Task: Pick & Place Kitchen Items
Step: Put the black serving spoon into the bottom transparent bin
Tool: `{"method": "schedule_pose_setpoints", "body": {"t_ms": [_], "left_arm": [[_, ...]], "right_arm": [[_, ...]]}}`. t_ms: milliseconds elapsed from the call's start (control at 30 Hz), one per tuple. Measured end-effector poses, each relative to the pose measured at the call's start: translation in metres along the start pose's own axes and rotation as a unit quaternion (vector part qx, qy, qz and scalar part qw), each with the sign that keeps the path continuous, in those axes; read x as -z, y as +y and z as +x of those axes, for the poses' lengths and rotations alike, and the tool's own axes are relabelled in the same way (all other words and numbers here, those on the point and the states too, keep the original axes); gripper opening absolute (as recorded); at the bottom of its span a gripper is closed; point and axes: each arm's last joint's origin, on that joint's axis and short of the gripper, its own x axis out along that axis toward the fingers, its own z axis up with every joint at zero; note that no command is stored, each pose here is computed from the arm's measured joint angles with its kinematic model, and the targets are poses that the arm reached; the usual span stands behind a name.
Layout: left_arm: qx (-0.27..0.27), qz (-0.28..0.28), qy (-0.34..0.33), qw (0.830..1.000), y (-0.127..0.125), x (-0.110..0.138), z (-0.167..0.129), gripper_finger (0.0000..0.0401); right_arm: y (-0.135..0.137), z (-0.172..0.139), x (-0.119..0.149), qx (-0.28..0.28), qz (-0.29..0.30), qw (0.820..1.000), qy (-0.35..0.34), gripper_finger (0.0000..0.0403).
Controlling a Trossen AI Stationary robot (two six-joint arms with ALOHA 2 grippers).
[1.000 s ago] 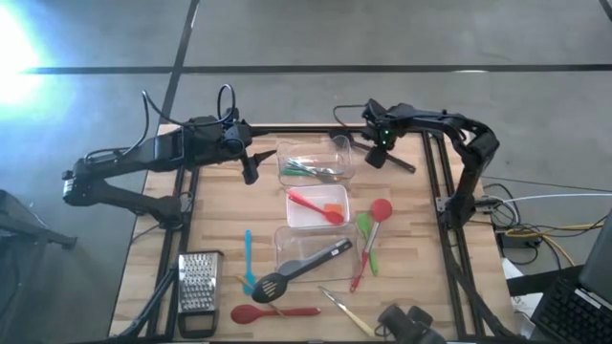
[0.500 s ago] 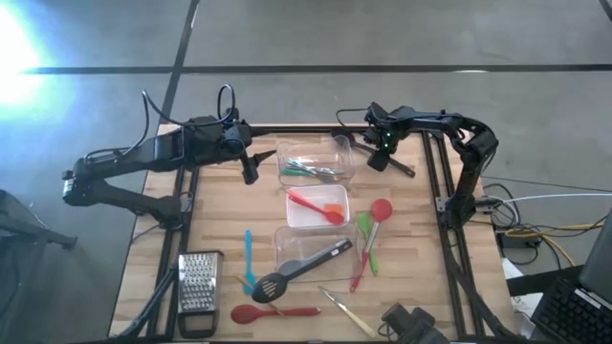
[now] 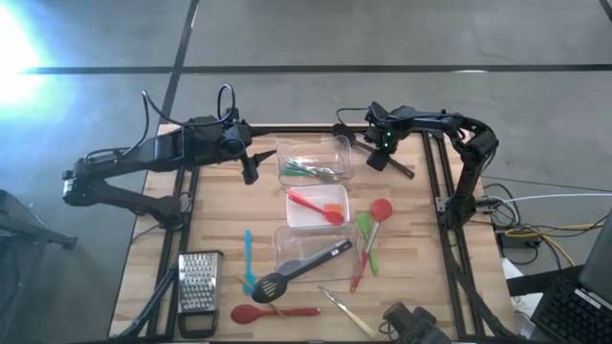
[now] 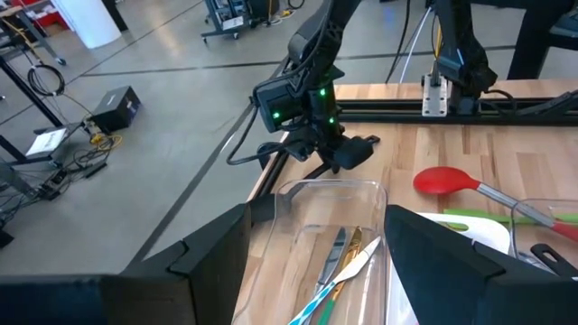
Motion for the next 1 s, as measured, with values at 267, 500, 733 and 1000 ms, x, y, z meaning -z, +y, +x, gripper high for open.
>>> {"method": "schedule_pose_setpoints", "body": {"t_ms": [267, 500, 733, 1000], "left_arm": [[0.0, 0.0, 0.0, 1.0, 0.0, 0.0, 0.0, 0.0259], [0.0, -0.001, -0.001, 1.0, 0.0, 0.0, 0.0, 0.0259], [-0.002, 0.002, -0.008, 1.0, 0.0, -0.002, 0.0, 0.0259], [-0.02, 0.002, -0.005, 1.0, 0.001, -0.001, 0.0, 0.0259]], "right_arm": [[0.0, -0.019, 0.0, 0.011, 0.009, 0.999, -0.036, 0.0075], [0.004, -0.065, 0.01, 0.026, 0.015, 0.993, -0.11, 0.0075], [0.012, -0.12, 0.033, 0.041, 0.028, 0.977, -0.205, 0.0075], [0.03, -0.18, 0.068, 0.017, 0.029, 0.943, -0.333, 0.0075]]}}
